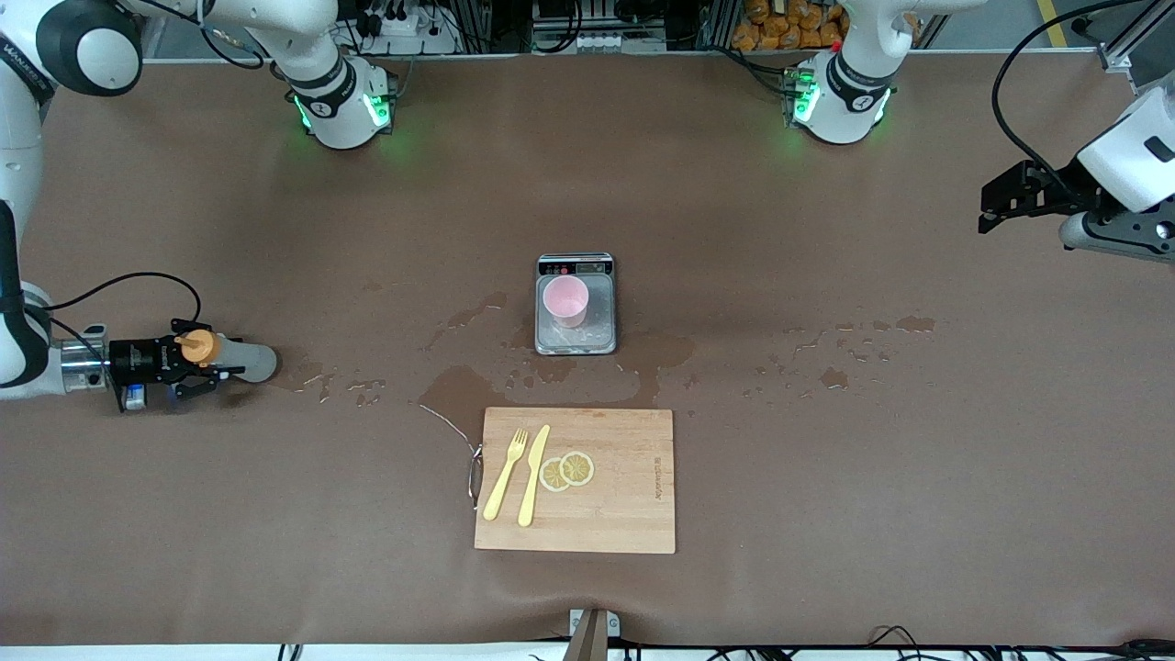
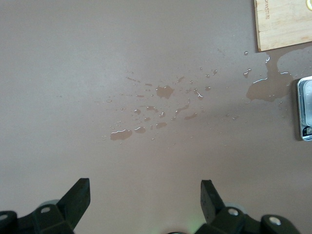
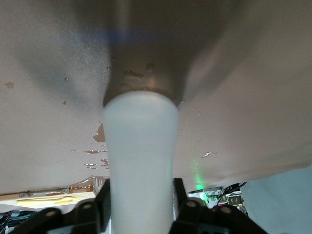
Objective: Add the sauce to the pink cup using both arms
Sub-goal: 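Lower the bottle upright onto the table with the right gripper, then open the right gripper and withdraw it from the bottle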
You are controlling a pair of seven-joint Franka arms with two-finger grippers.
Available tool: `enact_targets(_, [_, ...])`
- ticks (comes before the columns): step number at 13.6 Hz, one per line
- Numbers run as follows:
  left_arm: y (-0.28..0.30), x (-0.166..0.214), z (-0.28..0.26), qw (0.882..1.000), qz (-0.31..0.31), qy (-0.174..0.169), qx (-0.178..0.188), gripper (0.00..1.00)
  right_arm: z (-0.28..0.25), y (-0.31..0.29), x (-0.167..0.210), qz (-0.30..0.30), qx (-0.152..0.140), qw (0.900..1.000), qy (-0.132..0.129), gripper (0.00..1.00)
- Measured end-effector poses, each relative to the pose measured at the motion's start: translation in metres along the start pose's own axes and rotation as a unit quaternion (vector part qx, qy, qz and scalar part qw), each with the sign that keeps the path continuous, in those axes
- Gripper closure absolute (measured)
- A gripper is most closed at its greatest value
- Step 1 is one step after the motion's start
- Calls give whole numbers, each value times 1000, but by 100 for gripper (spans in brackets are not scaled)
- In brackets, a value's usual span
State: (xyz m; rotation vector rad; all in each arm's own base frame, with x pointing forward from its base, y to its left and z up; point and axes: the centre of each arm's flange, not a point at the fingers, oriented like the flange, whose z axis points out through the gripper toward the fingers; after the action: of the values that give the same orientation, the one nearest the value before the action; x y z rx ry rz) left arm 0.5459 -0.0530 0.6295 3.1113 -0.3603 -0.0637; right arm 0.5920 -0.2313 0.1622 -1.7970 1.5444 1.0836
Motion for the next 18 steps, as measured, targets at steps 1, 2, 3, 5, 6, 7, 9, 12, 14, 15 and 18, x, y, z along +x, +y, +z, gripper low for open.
enact_targets(1, [0, 0, 0, 1000, 0, 0, 0, 0, 1, -1, -1, -1, 0, 1000, 0, 26])
enact_targets(2, [1, 0, 0, 1000, 1, 0, 0, 0, 1, -1, -1, -2, 0, 1000, -1, 15])
enact_targets(3, [3, 0, 0, 1000, 3, 0, 0, 0, 2, -3, -2, -3, -1, 1000, 0, 5])
enact_targets(5, [9, 1, 0, 1000, 8, 0, 0, 0, 2, -5, -5, -6, -1, 1000, 1, 0])
enact_targets(6, [10, 1, 0, 1000, 9, 0, 0, 0, 1, -6, -7, -8, 0, 1000, 2, 0])
enact_targets(7, [10, 1, 0, 1000, 9, 0, 0, 0, -3, -8, -10, -10, 1, 1000, 3, 0])
enact_targets(9, [8, 1, 0, 1000, 7, 0, 0, 0, -14, -11, -24, -19, -4, 1000, -6, 0])
enact_targets(12, [4, 1, 0, 1000, 3, 0, 0, 0, -33, -13, -46, -21, -21, 999, -20, 0])
enact_targets(14, [2, 0, 0, 1000, 2, 0, 0, 0, -45, -12, -56, -16, -34, 999, -11, 0])
enact_targets(15, [2, 0, 0, 1000, 2, 0, 0, 0, -53, -12, -61, -18, -45, 999, -1, 0])
enact_targets(18, [6, 1, 1, 1000, 5, -2, 0, 0, -79, -10, -84, -27, -67, 997, 24, 0])
